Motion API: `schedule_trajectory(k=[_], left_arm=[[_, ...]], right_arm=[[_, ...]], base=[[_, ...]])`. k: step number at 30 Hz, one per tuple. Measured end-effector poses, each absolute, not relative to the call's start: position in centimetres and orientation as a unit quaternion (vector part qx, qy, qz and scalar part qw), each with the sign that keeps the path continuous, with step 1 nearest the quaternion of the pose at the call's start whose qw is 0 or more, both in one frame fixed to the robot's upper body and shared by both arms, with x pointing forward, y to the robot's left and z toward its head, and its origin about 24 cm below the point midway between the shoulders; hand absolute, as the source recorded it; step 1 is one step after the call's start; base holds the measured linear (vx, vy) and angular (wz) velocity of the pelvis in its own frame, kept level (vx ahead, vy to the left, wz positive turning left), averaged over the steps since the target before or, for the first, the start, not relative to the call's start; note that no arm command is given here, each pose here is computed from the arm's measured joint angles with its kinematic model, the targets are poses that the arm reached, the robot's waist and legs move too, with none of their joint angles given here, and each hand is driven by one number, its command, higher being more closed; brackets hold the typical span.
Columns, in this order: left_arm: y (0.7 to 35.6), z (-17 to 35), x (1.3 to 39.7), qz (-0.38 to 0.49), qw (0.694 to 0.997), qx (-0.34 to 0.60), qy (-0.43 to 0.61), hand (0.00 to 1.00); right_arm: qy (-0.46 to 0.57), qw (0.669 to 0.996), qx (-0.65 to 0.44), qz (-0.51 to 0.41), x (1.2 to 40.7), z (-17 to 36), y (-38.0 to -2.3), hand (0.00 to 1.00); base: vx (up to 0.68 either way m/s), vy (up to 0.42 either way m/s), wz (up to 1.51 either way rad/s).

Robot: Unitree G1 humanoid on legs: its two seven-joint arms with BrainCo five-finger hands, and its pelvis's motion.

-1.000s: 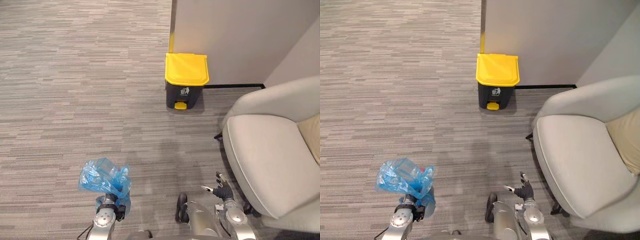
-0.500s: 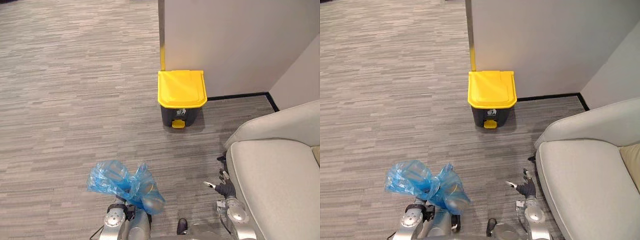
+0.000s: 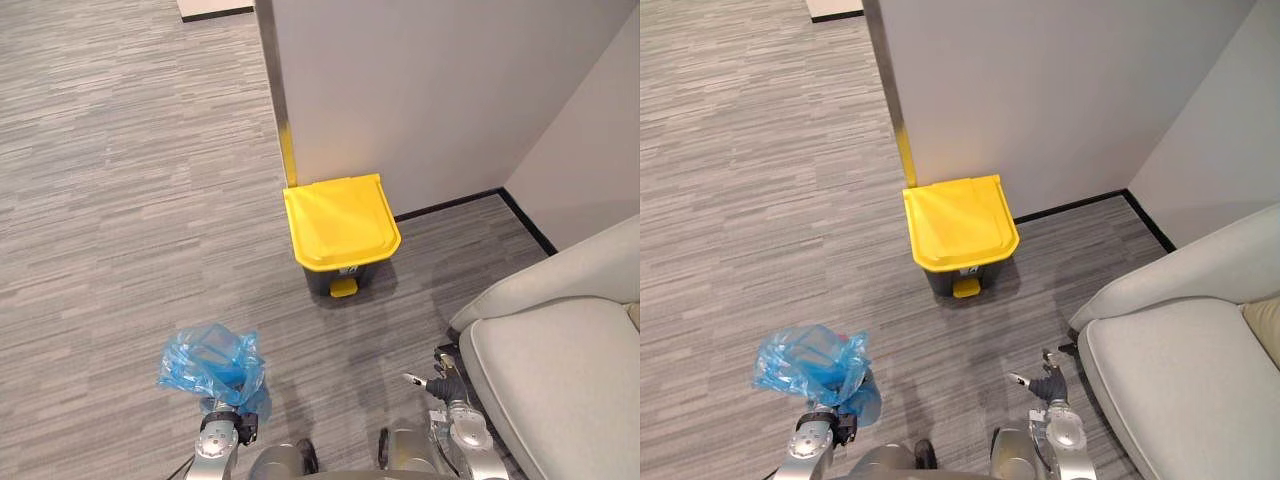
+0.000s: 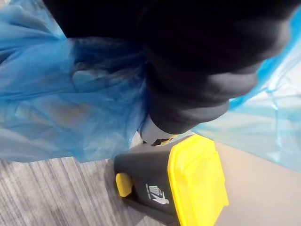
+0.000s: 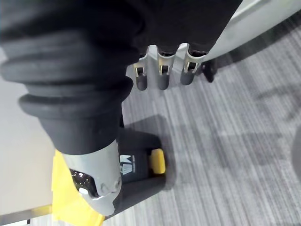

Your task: Gather rubbish on tea table into small bin, then transfer packed bag to large trash can.

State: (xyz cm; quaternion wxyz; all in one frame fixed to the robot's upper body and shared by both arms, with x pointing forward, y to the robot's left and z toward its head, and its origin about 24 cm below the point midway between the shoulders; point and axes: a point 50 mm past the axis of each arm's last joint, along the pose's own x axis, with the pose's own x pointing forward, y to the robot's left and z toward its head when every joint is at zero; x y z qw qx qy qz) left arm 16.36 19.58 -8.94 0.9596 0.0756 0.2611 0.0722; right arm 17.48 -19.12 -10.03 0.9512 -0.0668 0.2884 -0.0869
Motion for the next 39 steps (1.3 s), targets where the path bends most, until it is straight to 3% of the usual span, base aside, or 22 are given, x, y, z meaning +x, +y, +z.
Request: schedule_trajectory(k=[18,39], left_arm=[[16.9,-9.2,17.7,0.049,0.964,0.042,0.259,1.00],[19.3,-10.8,14.3,0.046,0.945,0.082,0.315,1.00]], right_arm=[[0.306,0.939,-0.066,-0.140,15.6,-10.3,-22.0,0.00],[0.347,0.926,-0.043,-0.144,14.3,-11.9,-21.1,0.00]], base=[[0.27,-0.108,0.31],[0.01,0.030,0.00]])
